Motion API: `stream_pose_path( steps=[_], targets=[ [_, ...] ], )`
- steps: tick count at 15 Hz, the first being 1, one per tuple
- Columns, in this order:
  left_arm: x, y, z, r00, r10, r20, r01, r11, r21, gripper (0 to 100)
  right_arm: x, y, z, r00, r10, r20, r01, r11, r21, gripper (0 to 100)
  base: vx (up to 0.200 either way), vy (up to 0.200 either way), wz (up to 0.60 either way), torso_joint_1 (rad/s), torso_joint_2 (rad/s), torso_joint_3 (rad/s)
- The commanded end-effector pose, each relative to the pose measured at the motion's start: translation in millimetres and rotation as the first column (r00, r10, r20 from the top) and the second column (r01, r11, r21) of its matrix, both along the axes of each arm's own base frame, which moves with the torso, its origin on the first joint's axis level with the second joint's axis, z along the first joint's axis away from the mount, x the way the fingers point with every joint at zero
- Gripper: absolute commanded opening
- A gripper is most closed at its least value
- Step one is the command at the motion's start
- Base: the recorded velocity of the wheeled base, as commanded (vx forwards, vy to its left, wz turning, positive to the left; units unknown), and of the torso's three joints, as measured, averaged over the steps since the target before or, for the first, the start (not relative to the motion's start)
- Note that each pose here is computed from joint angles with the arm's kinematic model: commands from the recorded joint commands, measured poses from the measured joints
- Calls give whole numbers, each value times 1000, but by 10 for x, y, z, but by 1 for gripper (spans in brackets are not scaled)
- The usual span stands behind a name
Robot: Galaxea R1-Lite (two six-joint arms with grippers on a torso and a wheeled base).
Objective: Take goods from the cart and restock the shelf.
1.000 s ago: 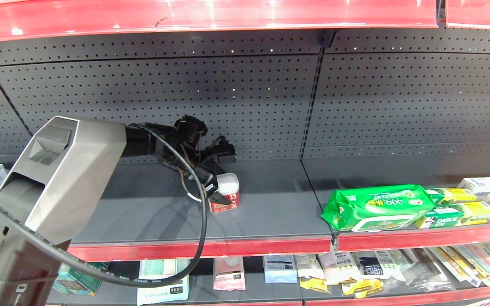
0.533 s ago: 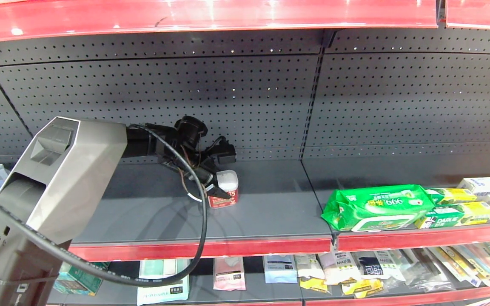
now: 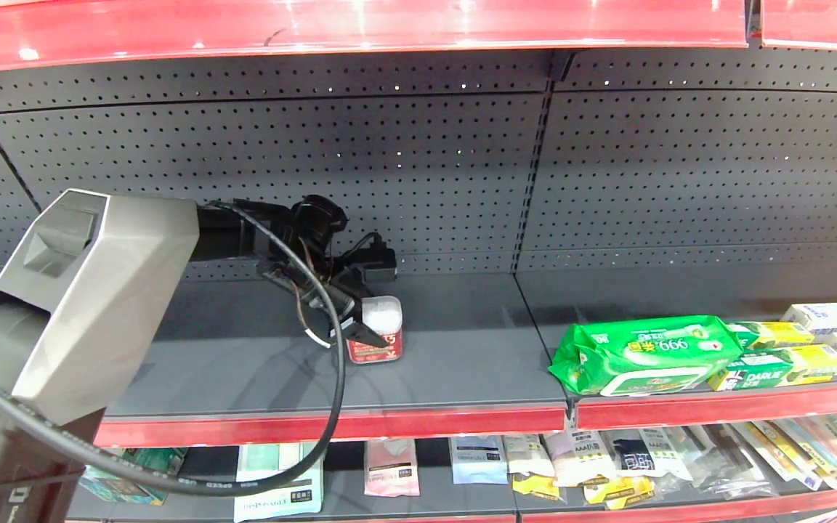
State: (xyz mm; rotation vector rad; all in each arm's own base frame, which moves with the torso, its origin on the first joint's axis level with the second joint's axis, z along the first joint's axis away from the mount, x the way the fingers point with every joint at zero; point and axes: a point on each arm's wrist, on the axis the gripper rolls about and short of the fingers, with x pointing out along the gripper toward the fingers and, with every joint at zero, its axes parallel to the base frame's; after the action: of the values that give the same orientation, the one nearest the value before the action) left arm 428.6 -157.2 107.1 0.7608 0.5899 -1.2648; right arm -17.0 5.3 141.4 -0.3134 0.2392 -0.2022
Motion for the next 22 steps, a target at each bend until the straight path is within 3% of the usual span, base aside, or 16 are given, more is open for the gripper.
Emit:
stream_pose_path(
  steps=[1, 6, 10, 15, 18, 22],
  targets=[
    [-46, 199, 179, 1000, -8, 24, 8, 1000, 9, 0, -7, 2, -2, 1000, 1, 4, -1, 1000, -1, 0, 0, 0, 0, 0, 0, 0],
    [-222, 371, 354, 997, -72, 16, 72, 997, 7, 0, -7, 2, -18, 1000, 1, 2, -1, 1000, -1, 0, 0, 0, 0, 0, 0, 0],
    [-388, 416, 269, 996, -80, -41, 81, 996, 28, 0, -10, 3, -5, 1000, 1, 7, -1, 1000, -1, 0, 0, 0, 0, 0, 0, 0],
    [-458, 429, 172, 996, -86, -11, 86, 996, 29, 0, -38, 11, -14, 1000, 1, 26, -1, 1000, -6, 0, 0, 0, 0, 0, 0, 0],
    [-560, 461, 137, 995, -88, -45, 90, 996, 28, 0, -49, 14, -9, 999, 1, 34, -1, 1000, -8, 0, 0, 0, 0, 0, 0, 0],
    [-550, 540, 98, 994, -94, -47, 95, 995, 15, 0, -60, 17, 15, 999, 1, 45, 0, 1000, -11, 0, 0, 0, 0, 0, 0, 0]
  ],
)
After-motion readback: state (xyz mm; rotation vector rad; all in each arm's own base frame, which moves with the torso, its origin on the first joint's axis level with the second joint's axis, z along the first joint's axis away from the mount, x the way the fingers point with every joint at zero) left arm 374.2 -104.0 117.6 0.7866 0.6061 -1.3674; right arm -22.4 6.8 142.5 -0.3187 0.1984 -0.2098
